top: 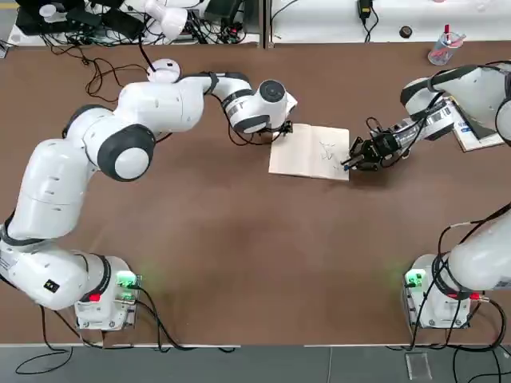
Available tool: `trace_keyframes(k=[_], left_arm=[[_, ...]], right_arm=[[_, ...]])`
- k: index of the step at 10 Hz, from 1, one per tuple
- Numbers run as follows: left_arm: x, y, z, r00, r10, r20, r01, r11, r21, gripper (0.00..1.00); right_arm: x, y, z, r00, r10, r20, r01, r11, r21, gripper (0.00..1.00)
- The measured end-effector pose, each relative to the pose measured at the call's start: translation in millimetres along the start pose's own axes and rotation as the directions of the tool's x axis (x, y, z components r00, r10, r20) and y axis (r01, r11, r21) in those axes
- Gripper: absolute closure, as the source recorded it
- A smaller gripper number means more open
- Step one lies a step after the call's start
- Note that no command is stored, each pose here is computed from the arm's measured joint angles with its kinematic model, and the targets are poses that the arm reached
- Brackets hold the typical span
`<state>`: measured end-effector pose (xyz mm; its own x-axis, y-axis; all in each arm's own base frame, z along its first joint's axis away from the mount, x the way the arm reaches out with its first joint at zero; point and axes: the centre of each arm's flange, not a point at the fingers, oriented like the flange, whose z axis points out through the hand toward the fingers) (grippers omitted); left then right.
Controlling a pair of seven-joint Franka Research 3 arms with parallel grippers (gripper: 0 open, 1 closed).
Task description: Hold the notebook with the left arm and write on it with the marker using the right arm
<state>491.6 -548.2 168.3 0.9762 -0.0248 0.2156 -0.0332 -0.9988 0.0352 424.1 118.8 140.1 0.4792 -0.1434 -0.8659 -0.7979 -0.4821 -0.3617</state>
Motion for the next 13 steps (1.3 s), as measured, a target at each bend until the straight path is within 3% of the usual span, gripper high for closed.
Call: trace_keyframes(k=[13], left_arm=[[0, 0, 0, 1.0, 0.0, 0.0, 0.0, 1.0, 0.0, 0.0]], right_arm=[[-4, -3, 19, 1.0, -0.001, 0.007, 0.001, 1.0, -0.008, 0.82]])
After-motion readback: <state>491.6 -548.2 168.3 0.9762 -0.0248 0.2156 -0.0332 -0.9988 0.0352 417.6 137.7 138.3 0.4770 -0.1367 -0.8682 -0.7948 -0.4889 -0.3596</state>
